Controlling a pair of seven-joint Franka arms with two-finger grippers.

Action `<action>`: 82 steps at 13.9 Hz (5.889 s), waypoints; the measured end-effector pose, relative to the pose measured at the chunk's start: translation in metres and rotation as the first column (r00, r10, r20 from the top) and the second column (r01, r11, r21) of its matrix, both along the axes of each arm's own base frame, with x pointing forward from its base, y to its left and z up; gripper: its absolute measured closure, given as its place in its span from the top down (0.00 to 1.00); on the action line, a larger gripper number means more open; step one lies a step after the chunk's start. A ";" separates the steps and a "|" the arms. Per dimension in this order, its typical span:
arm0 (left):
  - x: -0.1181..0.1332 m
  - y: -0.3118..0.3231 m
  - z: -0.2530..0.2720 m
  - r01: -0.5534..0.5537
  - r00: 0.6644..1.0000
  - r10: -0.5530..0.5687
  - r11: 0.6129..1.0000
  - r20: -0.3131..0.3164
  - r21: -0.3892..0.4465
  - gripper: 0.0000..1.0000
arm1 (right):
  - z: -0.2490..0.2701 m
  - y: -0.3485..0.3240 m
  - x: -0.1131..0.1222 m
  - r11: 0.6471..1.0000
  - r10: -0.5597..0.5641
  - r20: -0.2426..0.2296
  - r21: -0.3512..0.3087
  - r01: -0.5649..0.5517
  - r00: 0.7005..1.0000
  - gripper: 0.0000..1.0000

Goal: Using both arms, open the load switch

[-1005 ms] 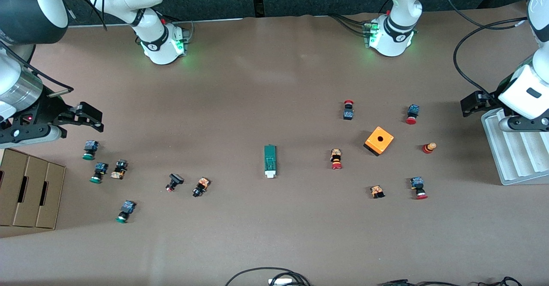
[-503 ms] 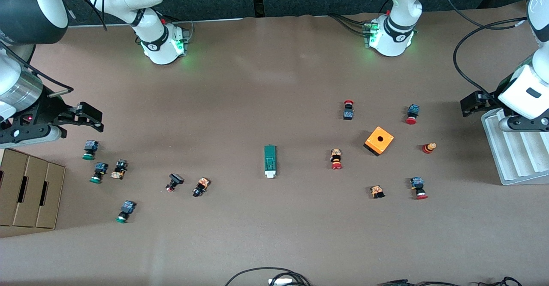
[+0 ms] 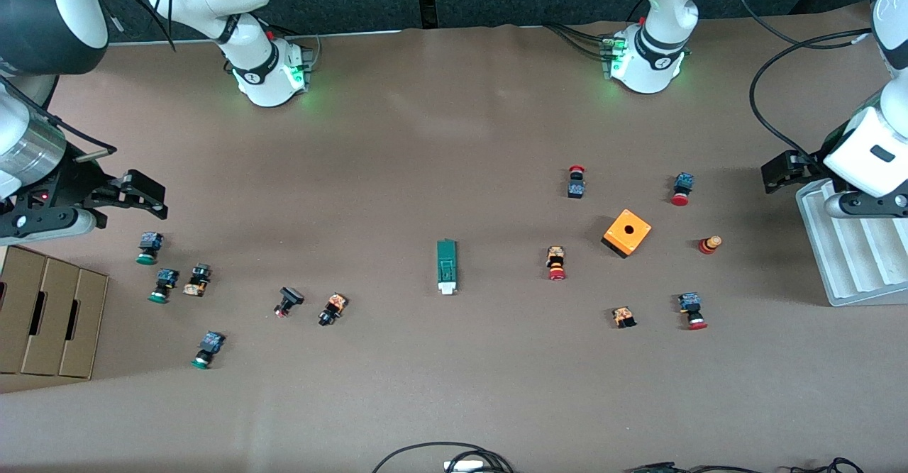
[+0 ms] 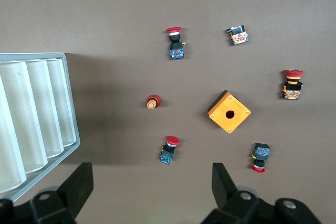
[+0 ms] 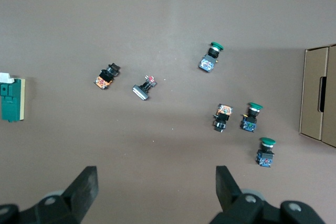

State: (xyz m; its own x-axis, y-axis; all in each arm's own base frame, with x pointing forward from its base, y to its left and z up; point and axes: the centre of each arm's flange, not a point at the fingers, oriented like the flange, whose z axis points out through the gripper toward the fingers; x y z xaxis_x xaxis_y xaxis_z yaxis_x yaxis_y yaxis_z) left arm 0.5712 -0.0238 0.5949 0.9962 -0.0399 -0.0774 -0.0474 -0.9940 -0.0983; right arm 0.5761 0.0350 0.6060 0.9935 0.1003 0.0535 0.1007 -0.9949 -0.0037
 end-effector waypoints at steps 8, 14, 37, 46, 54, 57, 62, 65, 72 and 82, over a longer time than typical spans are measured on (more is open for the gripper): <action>0.000 0.000 0.000 0.000 1.000 0.000 1.000 0.000 0.000 1.00 | -0.001 -0.008 0.001 1.000 -0.014 -0.002 -0.001 0.014 1.000 1.00; 0.000 0.000 0.000 0.000 1.000 0.000 1.000 0.000 0.000 1.00 | -0.006 -0.009 0.003 1.000 -0.016 -0.012 -0.002 0.016 1.000 1.00; 0.004 -0.008 0.013 0.007 0.999 -0.007 1.000 0.035 -0.005 1.00 | -0.075 -0.004 0.026 1.000 -0.015 -0.147 -0.017 0.012 0.989 1.00; 0.039 -0.063 -0.013 0.134 0.981 -0.143 0.988 0.132 0.073 1.00 | -0.078 -0.004 0.027 1.000 -0.015 -0.152 -0.018 0.012 0.988 1.00; 0.041 -0.108 -0.024 0.186 0.971 -0.197 0.978 0.139 0.089 1.00 | -0.078 -0.004 0.027 1.000 -0.015 -0.152 -0.018 0.012 0.988 1.00; 0.035 -0.149 -0.027 0.129 0.976 -0.125 0.992 0.176 -0.012 1.00 | -0.078 -0.004 0.027 1.000 -0.014 -0.152 -0.018 0.012 0.988 1.00; 0.016 -0.235 -0.057 0.085 0.968 -0.058 0.991 0.245 -0.100 1.00 | -0.077 -0.004 0.028 1.000 0.000 -0.149 -0.017 -0.003 0.989 1.00; -0.008 -0.294 -0.083 0.022 0.961 0.023 0.987 0.276 -0.158 1.00 | -0.077 -0.004 0.028 0.999 0.038 -0.150 -0.013 -0.040 0.988 1.00; -0.060 -0.377 -0.171 0.047 0.939 0.037 0.971 0.343 -0.235 1.00 | -0.078 0.000 0.028 0.998 0.058 -0.152 -0.011 -0.061 0.987 1.00; -0.138 -0.481 -0.315 -0.066 0.871 0.122 0.989 0.476 -0.133 1.00 | -0.075 0.015 0.028 0.985 0.172 -0.145 -0.003 -0.175 0.974 1.00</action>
